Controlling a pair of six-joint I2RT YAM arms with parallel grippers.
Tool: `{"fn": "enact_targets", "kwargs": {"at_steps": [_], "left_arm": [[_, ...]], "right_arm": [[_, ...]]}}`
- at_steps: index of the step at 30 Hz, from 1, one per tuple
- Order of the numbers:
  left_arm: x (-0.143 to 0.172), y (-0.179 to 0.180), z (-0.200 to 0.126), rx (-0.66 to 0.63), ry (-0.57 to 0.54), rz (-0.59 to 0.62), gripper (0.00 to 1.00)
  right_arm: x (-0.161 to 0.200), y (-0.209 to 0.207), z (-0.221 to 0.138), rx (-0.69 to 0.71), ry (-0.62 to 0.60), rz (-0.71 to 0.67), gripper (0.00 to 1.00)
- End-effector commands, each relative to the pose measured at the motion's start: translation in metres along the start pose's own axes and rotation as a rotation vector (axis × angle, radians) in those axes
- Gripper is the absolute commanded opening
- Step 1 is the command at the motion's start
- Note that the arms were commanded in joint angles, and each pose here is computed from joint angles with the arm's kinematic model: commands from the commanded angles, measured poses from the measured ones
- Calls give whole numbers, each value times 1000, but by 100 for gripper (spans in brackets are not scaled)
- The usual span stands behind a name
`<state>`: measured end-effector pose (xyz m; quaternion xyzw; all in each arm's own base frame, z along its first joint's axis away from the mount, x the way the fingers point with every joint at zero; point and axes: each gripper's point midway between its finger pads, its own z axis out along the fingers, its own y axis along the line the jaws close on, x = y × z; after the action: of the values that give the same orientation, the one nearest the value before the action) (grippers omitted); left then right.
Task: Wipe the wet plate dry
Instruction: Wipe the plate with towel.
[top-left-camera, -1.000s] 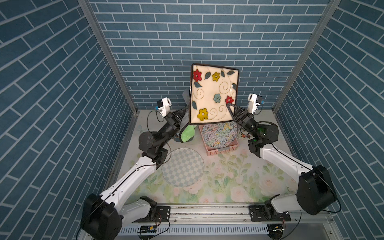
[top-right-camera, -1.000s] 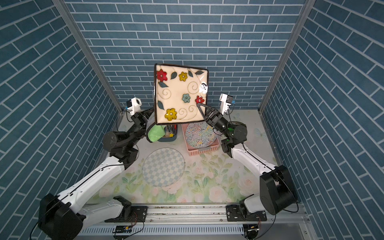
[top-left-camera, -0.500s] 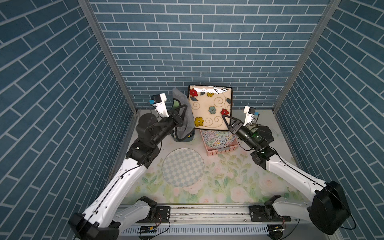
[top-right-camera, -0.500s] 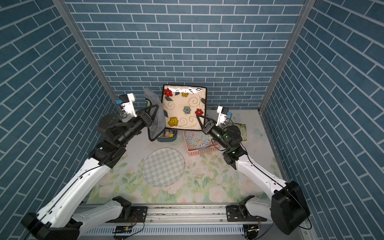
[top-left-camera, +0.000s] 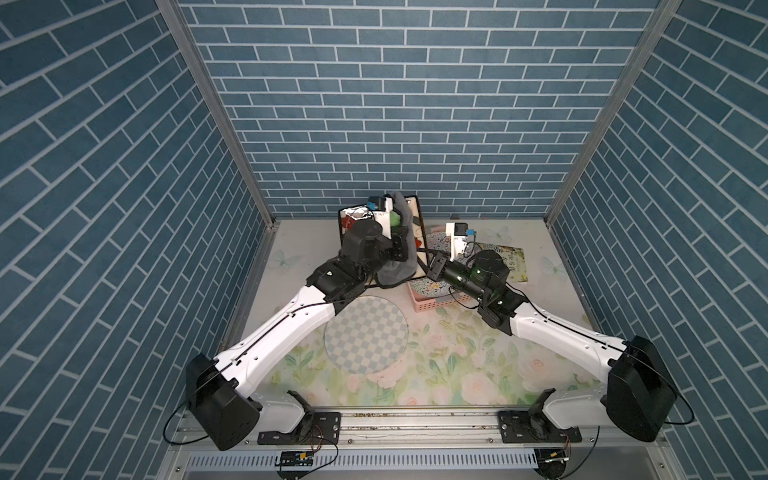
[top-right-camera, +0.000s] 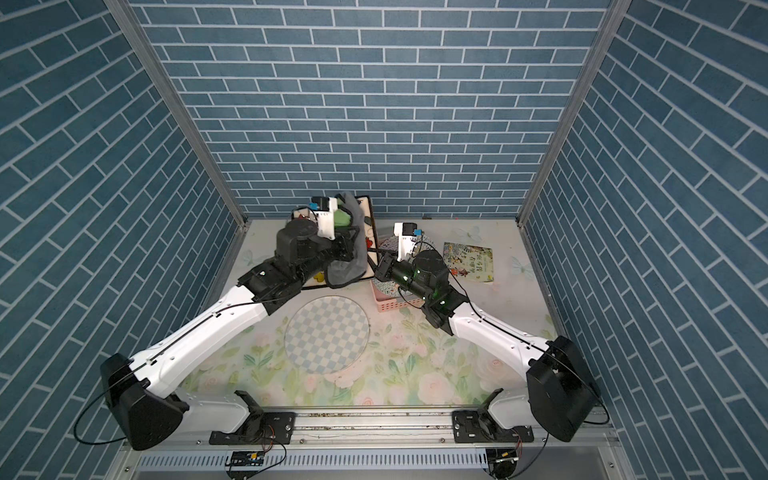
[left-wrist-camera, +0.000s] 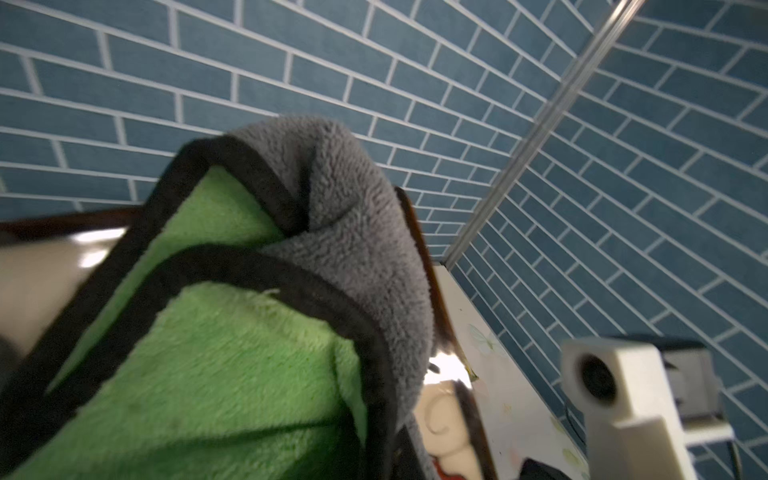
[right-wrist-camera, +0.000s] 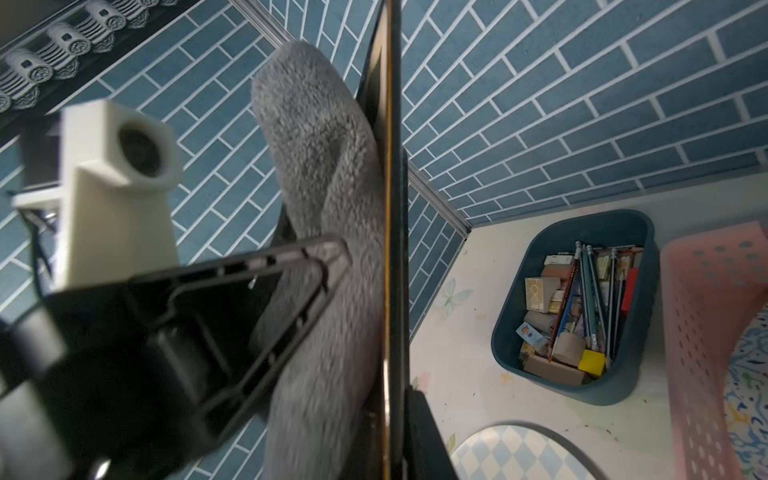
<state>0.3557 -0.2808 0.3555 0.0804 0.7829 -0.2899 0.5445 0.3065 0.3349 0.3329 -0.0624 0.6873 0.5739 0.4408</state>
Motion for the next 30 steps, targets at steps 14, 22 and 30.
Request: {"fn": "enact_targets", "kwargs": {"at_steps": [14,22,30], "left_arm": [[11,17,-8,-43,8,39,0],[-110,51,-84,363,-251,-324,0],[-161,-35,-160,1028,-285,-493,0]], "right_arm": [[-108,151,-66,-528,-356,-154,0],[-165,137,-147,-549,-508,-143,0],[-145,154,-147,-745,-411,-69,0]]}}
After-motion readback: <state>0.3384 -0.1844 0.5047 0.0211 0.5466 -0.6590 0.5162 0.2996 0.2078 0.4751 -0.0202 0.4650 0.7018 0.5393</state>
